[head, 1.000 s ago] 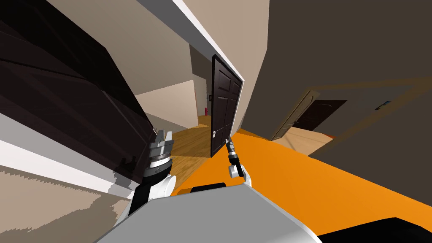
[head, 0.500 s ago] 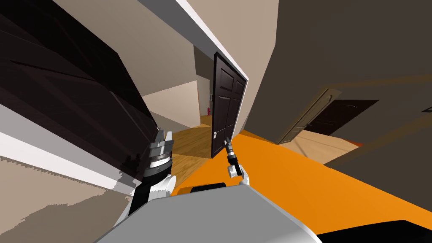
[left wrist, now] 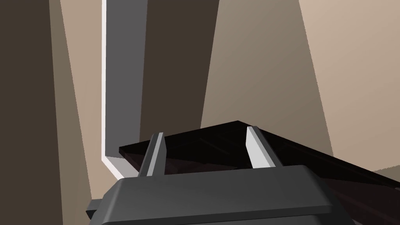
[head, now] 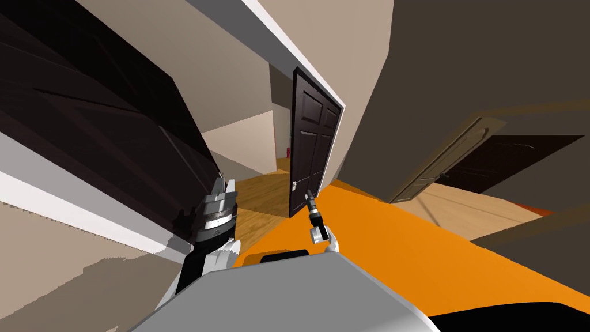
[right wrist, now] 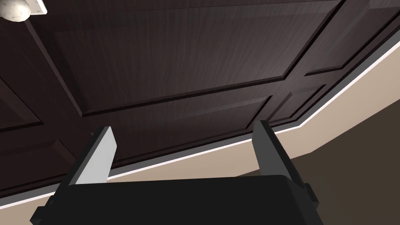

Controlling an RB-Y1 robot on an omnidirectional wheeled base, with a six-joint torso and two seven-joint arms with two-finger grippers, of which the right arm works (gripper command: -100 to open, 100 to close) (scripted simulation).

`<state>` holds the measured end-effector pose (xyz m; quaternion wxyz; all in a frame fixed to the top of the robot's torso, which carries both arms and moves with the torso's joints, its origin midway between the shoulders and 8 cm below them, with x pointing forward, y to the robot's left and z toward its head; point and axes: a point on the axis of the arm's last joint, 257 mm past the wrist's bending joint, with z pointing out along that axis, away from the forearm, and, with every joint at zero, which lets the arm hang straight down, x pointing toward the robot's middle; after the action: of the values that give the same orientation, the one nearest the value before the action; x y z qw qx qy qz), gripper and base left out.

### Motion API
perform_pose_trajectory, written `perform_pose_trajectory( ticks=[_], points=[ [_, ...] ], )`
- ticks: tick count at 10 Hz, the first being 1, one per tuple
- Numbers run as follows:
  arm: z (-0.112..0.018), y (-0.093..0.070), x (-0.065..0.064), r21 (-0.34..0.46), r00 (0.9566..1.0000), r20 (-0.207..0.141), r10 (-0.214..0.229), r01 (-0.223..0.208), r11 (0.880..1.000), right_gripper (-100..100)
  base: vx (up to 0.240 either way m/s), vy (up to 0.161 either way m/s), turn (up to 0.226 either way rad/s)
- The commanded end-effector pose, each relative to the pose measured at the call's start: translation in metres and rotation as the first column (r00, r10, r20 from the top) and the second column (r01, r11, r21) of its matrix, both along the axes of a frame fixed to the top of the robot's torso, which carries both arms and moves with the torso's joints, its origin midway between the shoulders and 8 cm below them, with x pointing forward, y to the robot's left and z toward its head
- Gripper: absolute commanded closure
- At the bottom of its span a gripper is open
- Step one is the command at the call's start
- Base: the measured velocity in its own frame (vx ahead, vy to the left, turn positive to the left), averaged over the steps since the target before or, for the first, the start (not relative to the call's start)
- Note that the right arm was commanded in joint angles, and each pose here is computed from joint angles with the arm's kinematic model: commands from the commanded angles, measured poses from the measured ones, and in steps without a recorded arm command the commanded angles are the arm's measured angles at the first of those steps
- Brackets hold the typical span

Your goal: Push the door open

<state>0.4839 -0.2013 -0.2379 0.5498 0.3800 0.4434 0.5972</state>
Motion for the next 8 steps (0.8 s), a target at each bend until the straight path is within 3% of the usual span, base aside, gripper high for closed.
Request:
perform_pose_trajectory(
  ticks=[1,8],
  points=[
    [-0.012,0.003,0.003,-0.001,0.9997,-0.022,0.008,-0.008,1.0,-100,0.045,-0.077,0.165],
    [-0.064,0.017,0.009,-0.007,0.9914,-0.124,0.04,-0.041,0.999,-100,0.048,-0.101,0.147]
  ],
)
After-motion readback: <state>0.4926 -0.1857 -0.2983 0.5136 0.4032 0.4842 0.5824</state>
